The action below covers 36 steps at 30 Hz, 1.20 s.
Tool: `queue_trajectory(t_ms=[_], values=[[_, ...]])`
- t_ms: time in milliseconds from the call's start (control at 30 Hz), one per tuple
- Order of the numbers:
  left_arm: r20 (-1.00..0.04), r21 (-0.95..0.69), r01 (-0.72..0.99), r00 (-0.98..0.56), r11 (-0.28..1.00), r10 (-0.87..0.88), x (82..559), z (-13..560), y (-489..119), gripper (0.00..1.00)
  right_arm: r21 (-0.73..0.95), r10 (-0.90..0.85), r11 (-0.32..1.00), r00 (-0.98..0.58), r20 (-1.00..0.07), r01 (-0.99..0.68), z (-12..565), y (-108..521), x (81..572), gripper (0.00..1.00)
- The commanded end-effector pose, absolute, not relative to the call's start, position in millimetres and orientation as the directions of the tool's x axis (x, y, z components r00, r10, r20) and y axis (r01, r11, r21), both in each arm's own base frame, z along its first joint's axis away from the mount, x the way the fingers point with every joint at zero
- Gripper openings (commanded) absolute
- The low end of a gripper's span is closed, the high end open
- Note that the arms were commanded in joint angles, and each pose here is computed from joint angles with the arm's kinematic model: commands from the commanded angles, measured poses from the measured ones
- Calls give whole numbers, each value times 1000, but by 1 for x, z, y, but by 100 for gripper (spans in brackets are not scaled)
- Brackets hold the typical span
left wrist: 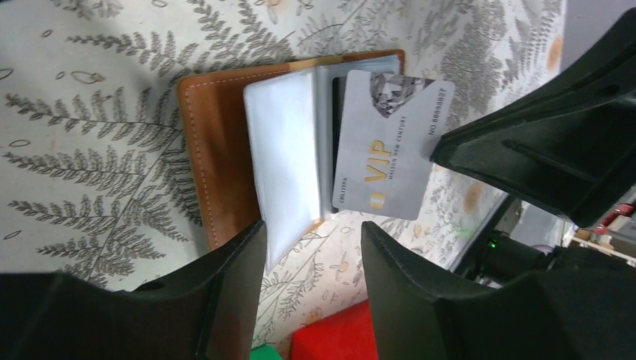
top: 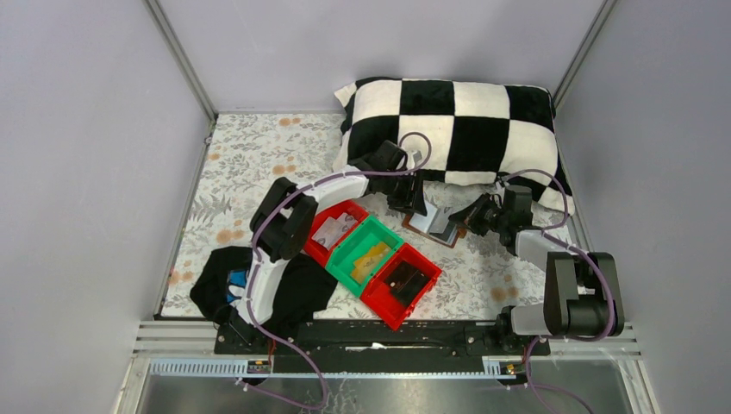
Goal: Take the credit cards out of the card holder
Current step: Remove the credit card from the card holder.
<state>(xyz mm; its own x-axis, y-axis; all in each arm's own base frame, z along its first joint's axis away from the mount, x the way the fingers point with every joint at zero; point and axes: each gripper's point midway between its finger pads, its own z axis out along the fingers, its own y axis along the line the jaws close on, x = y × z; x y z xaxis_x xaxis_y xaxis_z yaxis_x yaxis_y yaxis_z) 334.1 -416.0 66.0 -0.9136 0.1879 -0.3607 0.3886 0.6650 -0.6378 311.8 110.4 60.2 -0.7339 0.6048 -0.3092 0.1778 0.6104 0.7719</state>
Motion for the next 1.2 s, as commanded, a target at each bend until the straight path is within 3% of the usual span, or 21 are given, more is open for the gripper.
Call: queue_trajectory(t_ms=[0, 500, 733, 967, 1067, 1167], values=[[-424, -710, 452, -886, 540, 185, 340, 124, -429, 54, 782, 580, 612, -738, -345, 116, 78, 113, 313, 0], [-347, -821, 415, -908, 393, 236, 319, 122, -440, 55, 790, 577, 597, -757, -307, 135, 65, 116, 313, 0], [-264, -843, 351, -931, 408, 253, 315, 89, -447, 51, 803, 580, 578, -766, -279, 146, 60, 119, 314, 0], [-250, -842, 338, -935, 421, 252, 311, 79, -445, 51, 772, 595, 605, -755, -275, 196, 51, 112, 311, 0], [-253, -841, 342, -933, 418, 256, 309, 80, -447, 51, 751, 600, 621, -753, -270, 224, 46, 108, 309, 13], [-249, -839, 339, -934, 426, 255, 310, 76, -447, 51, 742, 597, 626, -760, -258, 240, 41, 108, 307, 18]])
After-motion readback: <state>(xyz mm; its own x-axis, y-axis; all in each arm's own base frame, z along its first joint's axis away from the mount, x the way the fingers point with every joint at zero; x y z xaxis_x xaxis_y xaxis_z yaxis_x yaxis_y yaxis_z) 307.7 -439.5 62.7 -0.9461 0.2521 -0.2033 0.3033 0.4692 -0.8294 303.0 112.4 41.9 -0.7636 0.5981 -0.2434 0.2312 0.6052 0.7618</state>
